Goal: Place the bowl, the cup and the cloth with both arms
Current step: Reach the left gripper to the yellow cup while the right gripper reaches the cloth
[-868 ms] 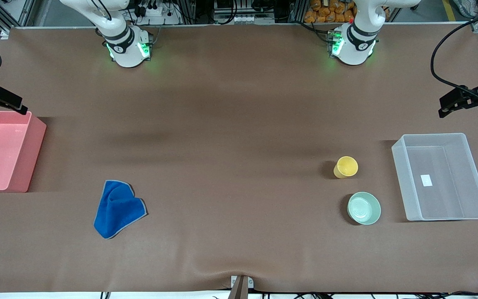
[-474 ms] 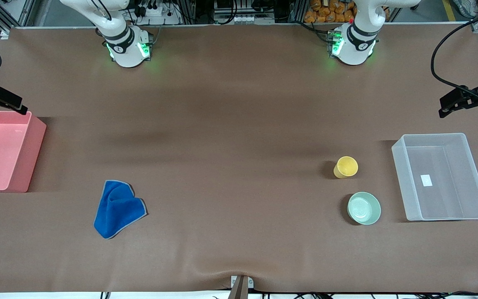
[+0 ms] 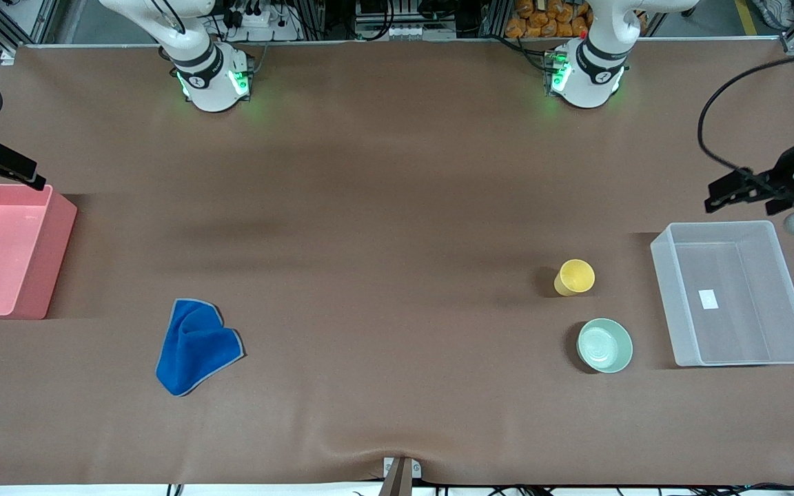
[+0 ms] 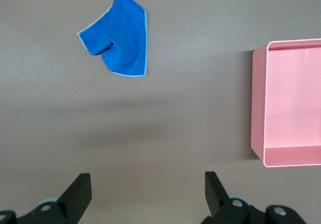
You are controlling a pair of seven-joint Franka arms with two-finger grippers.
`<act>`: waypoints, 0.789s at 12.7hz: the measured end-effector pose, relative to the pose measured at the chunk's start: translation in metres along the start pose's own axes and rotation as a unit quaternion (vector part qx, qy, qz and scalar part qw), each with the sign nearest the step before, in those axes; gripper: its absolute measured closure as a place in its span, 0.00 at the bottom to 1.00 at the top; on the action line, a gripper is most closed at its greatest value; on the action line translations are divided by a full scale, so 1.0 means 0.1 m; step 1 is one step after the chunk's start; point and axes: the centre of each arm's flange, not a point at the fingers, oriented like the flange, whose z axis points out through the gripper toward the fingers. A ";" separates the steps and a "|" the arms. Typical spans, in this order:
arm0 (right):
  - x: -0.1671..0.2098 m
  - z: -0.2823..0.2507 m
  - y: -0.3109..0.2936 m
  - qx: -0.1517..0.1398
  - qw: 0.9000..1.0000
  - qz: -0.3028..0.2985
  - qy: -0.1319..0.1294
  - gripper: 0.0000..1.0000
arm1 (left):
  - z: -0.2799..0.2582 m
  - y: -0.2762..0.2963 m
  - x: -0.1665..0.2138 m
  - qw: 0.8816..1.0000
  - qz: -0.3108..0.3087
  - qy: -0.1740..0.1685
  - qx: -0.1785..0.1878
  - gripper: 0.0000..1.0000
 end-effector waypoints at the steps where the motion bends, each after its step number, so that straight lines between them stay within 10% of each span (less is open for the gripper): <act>1: 0.00 0.00 0.00 0.000 1.000 0.000 0.000 0.00 | 0.18 0.03 0.10 1.000 0.002 -0.004 0.001 0.00; 10: 0.03 0.11 0.23 0.001 1.000 0.021 -0.013 0.00 | 1.94 0.36 0.27 1.000 -0.025 0.019 0.002 0.00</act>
